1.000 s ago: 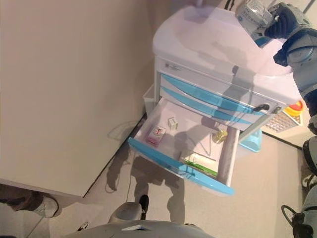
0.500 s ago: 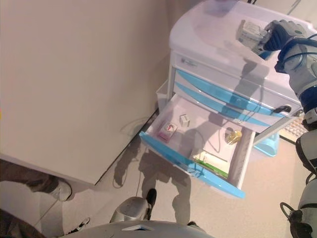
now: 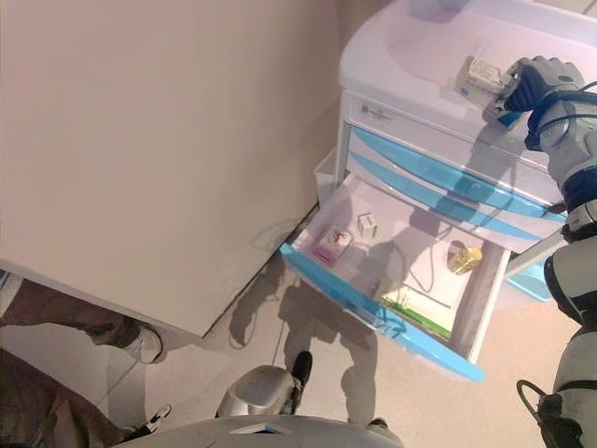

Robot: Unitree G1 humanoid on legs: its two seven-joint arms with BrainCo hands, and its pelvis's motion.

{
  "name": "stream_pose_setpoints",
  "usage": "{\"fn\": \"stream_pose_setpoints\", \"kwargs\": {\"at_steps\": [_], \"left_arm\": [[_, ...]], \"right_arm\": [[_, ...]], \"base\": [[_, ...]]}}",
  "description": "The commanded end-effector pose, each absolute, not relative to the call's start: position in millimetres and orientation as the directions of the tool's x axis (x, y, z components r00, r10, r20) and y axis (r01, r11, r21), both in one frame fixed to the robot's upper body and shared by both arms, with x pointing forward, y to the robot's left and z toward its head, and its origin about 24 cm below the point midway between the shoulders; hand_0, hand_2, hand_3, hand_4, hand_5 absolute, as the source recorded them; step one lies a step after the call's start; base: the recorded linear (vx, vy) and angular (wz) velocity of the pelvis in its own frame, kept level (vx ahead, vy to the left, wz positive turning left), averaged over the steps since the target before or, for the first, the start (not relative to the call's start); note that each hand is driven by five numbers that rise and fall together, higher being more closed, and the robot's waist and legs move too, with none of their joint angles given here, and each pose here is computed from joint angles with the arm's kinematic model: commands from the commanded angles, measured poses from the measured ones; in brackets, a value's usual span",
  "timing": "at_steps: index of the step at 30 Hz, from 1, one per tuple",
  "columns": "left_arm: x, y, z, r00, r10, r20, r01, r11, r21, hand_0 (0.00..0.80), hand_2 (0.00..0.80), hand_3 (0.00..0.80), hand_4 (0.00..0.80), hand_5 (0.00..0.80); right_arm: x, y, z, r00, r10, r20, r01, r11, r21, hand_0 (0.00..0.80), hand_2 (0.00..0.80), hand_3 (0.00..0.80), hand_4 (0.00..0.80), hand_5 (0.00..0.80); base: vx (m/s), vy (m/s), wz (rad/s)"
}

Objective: Open the drawer and pick up the medicine

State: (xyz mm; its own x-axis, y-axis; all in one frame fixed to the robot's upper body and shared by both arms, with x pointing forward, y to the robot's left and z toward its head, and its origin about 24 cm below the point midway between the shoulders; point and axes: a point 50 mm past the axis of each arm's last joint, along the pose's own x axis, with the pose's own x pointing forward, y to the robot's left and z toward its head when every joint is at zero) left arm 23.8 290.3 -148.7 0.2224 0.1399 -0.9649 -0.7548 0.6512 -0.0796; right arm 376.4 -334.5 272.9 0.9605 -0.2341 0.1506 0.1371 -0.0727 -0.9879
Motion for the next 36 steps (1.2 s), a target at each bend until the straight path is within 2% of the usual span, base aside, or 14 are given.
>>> {"fn": "stream_pose_setpoints", "kwargs": {"at_steps": [1, 8, 16, 23, 29, 36], "left_arm": [[5, 299, -146, 0.148, 0.161, -0.976, -0.741, 0.672, -0.002, 0.0, 0.0, 0.0, 0.0, 0.0], [3, 293, -148, 0.141, 0.147, -0.979, -0.752, 0.659, -0.01, 0.0, 0.0, 0.0, 0.0, 0.0], [-1, 289, -150, 0.13, 0.149, -0.98, -0.748, 0.664, 0.002, 0.0, 0.0, 0.0, 0.0, 0.0], [-7, 292, -148, 0.116, 0.163, -0.98, -0.752, 0.659, 0.021, 0.0, 0.0, 0.0, 0.0, 0.0], [-12, 292, -148, 0.103, 0.161, -0.982, -0.753, 0.658, 0.029, 0.0, 0.0, 0.0, 0.0, 0.0], [-20, 289, -149, 0.088, 0.144, -0.986, -0.754, 0.656, 0.028, 0.0, 0.0, 0.0, 0.0, 0.0]], "right_arm": [[365, -358, 286, 0.915, -0.353, 0.195, 0.138, -0.18, -0.974, 0.8, 0.8, 0.8, 0.8, 0.8], [348, -384, 296, 0.827, -0.491, 0.275, 0.197, -0.205, -0.959, 0.8, 0.8, 0.8, 0.8, 0.8], [332, -403, 303, 0.759, -0.548, 0.352, 0.202, -0.315, -0.927, 0.8, 0.8, 0.8, 0.8, 0.8], [326, -407, 309, 0.744, -0.519, 0.42, 0.164, -0.468, -0.868, 0.8, 0.8, 0.8, 0.8, 0.8], [325, -405, 309, 0.771, -0.444, 0.456, 0.076, -0.647, -0.759, 0.8, 0.8, 0.8, 0.8, 0.8], [328, -395, 319, 0.777, -0.345, 0.526, 0.093, -0.764, -0.639, 0.8, 0.8, 0.8, 0.8, 0.8]], "base": [[0.0, 0.0, 0.0], [-0.003, 0.028, 0.03], [0.045, 0.001, 0.02], [0.03, 0.0, 0.01], [0.048, 0.017, 0.0], [0.025, 0.024, 0.02]]}}
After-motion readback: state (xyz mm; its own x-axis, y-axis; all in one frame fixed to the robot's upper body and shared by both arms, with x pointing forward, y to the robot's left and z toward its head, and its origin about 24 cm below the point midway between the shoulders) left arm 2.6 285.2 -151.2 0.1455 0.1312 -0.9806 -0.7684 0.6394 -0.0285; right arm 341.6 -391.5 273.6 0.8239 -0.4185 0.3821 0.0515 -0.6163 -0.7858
